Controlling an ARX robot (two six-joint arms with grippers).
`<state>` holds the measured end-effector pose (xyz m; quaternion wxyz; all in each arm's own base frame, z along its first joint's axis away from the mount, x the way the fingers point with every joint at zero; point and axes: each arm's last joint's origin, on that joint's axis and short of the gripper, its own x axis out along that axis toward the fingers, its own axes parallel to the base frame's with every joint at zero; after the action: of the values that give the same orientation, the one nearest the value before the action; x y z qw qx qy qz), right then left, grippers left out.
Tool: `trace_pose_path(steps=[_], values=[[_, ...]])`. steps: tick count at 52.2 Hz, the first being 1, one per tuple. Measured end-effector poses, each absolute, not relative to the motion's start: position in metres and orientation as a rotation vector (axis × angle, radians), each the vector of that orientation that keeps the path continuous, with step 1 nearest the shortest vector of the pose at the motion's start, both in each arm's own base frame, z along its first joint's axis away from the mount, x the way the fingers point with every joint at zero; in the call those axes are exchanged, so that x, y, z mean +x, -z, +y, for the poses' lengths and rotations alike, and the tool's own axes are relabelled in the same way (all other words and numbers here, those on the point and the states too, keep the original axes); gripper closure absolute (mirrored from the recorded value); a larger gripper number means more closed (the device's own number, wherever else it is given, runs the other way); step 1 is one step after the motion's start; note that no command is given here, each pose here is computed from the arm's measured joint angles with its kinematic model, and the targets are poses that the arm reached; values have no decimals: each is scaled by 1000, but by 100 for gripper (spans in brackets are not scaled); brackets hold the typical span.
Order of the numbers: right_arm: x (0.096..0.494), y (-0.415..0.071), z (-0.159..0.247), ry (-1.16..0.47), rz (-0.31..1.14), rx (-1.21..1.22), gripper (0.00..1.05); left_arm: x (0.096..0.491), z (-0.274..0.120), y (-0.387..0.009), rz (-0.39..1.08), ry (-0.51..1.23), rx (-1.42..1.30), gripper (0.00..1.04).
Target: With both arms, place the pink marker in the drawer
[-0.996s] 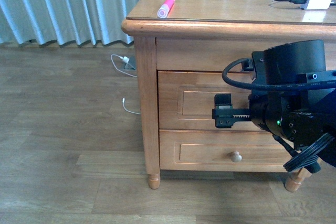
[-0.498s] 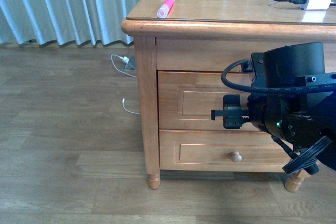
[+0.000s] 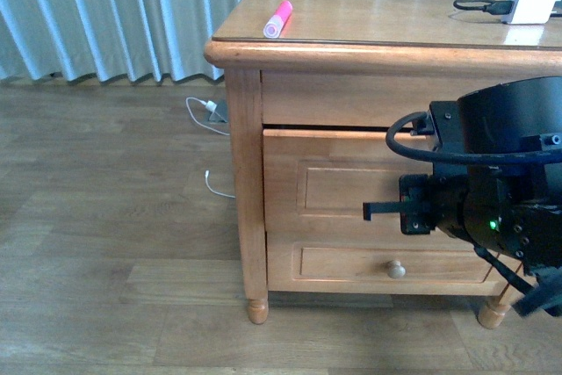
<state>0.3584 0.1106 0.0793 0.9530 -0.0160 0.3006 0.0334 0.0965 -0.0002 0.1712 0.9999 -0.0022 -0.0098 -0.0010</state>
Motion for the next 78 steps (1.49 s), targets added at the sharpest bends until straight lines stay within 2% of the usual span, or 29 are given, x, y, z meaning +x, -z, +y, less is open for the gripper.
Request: trace_pose_path(steps=[14, 25, 36, 37, 50, 62, 78], values=[[295, -92, 110, -120, 755, -60, 82, 96, 0, -171, -20, 2, -4, 6], [249, -94, 104, -157, 796, -60, 81, 96, 0, -171, -20, 2, -4, 6], [217, -102, 99, -191, 806, -16, 46, 96, 0, -171, -20, 2, -4, 6], [216, -103, 99, -192, 806, -14, 45, 96, 0, -171, -20, 2, -4, 6], [184, -148, 86, -235, 718, 63, 6, 96, 0, -171, -20, 2, -4, 6], [152, -191, 65, -268, 597, 111, 8, 96, 0, -171, -20, 2, -4, 6], [119, -210, 37, -211, 457, 135, 8, 96, 0, -171, -20, 2, -4, 6]])
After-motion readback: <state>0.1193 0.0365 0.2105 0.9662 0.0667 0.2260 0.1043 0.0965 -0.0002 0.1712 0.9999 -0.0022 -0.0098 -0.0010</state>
